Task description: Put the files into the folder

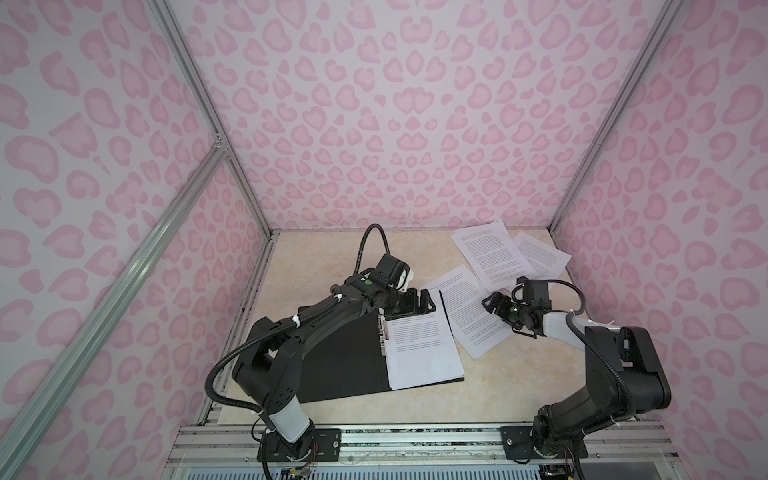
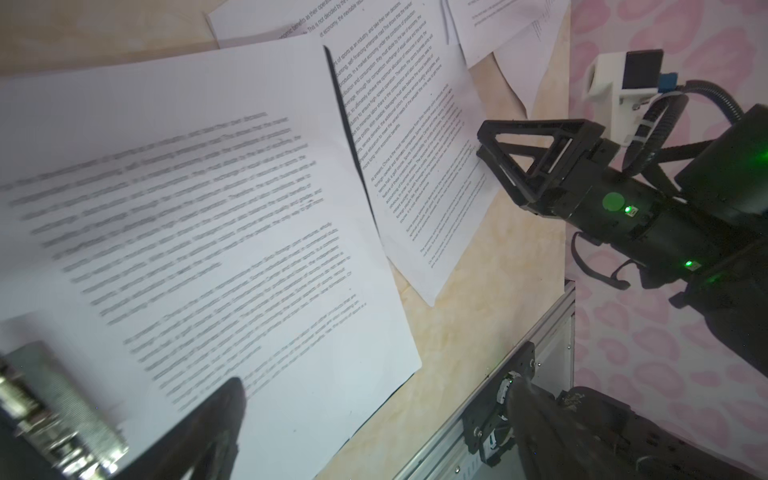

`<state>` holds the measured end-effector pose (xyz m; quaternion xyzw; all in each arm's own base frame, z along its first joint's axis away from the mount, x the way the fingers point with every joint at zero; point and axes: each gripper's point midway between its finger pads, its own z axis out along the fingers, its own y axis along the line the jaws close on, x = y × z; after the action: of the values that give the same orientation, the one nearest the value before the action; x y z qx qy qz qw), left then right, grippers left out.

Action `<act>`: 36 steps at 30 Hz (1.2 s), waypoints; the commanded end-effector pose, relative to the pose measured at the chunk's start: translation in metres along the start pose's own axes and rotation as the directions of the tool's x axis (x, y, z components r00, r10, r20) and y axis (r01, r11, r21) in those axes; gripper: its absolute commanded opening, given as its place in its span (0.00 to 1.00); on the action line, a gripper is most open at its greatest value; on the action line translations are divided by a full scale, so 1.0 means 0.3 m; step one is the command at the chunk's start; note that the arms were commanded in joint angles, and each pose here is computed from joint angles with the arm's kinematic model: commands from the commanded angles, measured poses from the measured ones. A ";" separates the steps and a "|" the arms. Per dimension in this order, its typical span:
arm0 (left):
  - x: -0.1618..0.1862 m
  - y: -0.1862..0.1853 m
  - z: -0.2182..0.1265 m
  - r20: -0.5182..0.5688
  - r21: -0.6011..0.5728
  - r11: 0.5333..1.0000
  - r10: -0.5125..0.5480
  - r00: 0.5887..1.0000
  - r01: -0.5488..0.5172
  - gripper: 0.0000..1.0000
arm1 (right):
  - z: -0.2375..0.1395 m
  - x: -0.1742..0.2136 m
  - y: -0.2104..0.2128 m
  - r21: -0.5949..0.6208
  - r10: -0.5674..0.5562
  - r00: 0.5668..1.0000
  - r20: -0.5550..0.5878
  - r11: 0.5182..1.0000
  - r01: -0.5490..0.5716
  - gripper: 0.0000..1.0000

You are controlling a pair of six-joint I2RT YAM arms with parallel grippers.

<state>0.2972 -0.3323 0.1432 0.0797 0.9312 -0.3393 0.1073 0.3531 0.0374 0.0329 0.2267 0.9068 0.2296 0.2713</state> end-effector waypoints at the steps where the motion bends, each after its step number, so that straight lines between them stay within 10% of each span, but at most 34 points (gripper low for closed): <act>1: -0.025 -0.091 0.065 -0.019 0.041 0.998 0.038 0.999 -0.037 1.00 | -0.077 0.204 -0.165 0.129 0.217 0.970 -0.108 0.971 -0.203 0.86; 11: -0.035 -0.278 0.395 -0.136 0.117 0.992 0.063 0.989 -0.047 0.99 | -0.311 -0.064 -0.105 0.159 0.023 0.972 0.232 0.985 -0.061 0.96; 36: -0.080 -0.014 0.670 -0.235 -0.027 1.000 -0.020 0.972 0.014 0.98 | -0.039 0.076 -0.108 -0.017 0.174 0.977 -0.122 0.984 -0.178 0.87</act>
<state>0.3514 -0.4958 0.0448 0.1227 0.9110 -0.3936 0.0110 0.3525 -0.0015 0.0364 0.2646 0.8876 0.2476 0.2843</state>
